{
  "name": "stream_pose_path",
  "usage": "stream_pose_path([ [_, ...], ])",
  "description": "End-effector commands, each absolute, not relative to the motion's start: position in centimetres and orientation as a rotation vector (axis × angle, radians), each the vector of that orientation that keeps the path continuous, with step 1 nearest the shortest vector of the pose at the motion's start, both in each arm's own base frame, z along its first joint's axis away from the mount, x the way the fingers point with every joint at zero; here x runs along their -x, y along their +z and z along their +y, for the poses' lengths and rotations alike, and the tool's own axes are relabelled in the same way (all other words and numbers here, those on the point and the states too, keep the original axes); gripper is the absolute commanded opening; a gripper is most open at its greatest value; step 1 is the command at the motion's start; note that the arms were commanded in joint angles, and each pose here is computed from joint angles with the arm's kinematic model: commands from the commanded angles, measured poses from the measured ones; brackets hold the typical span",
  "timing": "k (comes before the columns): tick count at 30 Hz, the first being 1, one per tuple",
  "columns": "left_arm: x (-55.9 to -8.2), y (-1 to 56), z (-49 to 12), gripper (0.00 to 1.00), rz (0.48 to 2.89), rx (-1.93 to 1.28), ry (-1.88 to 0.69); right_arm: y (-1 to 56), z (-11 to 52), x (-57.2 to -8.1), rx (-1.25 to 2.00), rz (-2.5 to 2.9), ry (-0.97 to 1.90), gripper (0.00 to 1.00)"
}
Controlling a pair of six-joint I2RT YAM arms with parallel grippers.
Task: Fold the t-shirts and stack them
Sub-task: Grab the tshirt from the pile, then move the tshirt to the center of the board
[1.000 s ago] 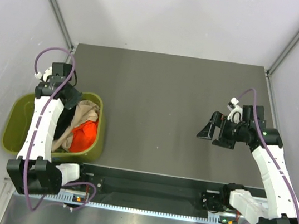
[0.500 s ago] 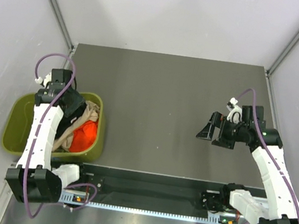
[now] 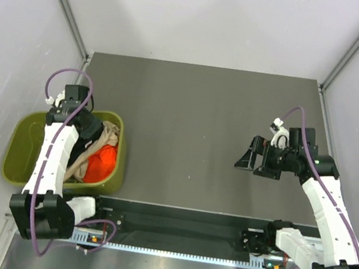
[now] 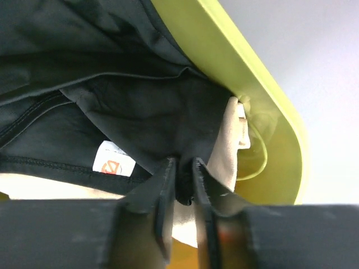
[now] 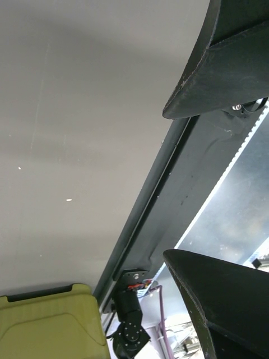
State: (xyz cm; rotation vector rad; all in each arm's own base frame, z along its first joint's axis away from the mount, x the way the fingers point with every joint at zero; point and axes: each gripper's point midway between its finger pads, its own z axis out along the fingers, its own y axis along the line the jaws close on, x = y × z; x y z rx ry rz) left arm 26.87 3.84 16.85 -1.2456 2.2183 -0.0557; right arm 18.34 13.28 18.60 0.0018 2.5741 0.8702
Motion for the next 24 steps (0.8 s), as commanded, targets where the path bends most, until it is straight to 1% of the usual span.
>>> stream_pose_path([
  [1,-27.4,18.3,4.1,0.19,2.151,1.235,-0.085,19.7,13.5,-18.2,0.07,2.541,0.856,1.0],
  [2,-27.3,18.8,4.1,0.07,2.132,1.231,-0.09,19.6,13.5,-18.2,0.071,2.543,0.854,1.0],
  [3,-27.2,19.0,4.2,0.0,2.122,1.233,-0.085,19.6,13.6,-18.2,0.072,2.546,0.855,1.0],
  [5,-26.8,20.1,4.6,0.0,2.097,1.241,-0.066,19.5,13.7,-18.2,0.08,2.547,0.857,1.0],
  [8,-26.4,23.5,5.7,0.0,2.019,1.226,-0.015,19.7,13.9,-18.2,0.096,2.547,0.861,1.0],
  [9,-26.6,26.0,6.1,0.0,1.961,1.208,-0.018,19.6,14.0,-18.3,0.095,2.548,0.86,1.0],
  [11,-26.4,29.2,6.5,0.0,1.901,1.17,-0.013,19.6,14.2,-18.3,0.101,2.551,0.866,1.0],
  [12,-26.7,33.2,6.4,0.0,1.812,1.123,-0.063,19.6,14.2,-18.4,0.105,2.553,0.867,1.0],
  [14,-27.7,39.3,5.3,0.0,1.686,0.997,-0.193,19.8,14.5,-18.5,0.111,2.551,0.874,0.99],
  [15,-27.3,44.8,4.5,0.0,1.567,0.921,-0.274,19.9,14.5,-18.6,0.116,2.549,0.876,1.0],
  [17,-27.9,51.6,2.3,0.0,1.433,0.777,-0.446,20.0,14.8,-18.6,0.121,2.546,0.885,1.0],
  [18,-26.5,56.6,1.4,0.0,1.321,0.7,-0.515,20.1,14.9,-18.9,0.12,2.539,0.887,1.0],
  [19,-26.2,58.9,0.4,0.0,1.28,0.65,-0.576,20.1,15.1,-19.0,0.123,2.536,0.898,1.0],
  [20,-26.9,60.5,-0.6,0.0,1.254,0.636,-0.67,20.1,15.2,-19.0,0.121,2.535,0.906,1.0],
  [21,-25.3,64.9,-2.6,0.0,1.162,0.507,-0.78,20.1,15.3,-19.2,0.119,2.539,0.915,1.0],
  [22,-24.7,67.0,-3.9,0.0,1.118,0.475,-0.894,20.0,15.4,-19.1,0.116,2.545,0.924,1.0],
  [23,-25.8,68.2,-4.5,0.0,1.101,0.448,-0.962,20.1,15.4,-19.3,0.117,2.546,0.923,1.0],
  [24,-23.6,71.3,-6.3,0.0,1.031,0.309,-1.052,20.3,15.5,-19.3,0.117,2.545,0.926,1.0],
])
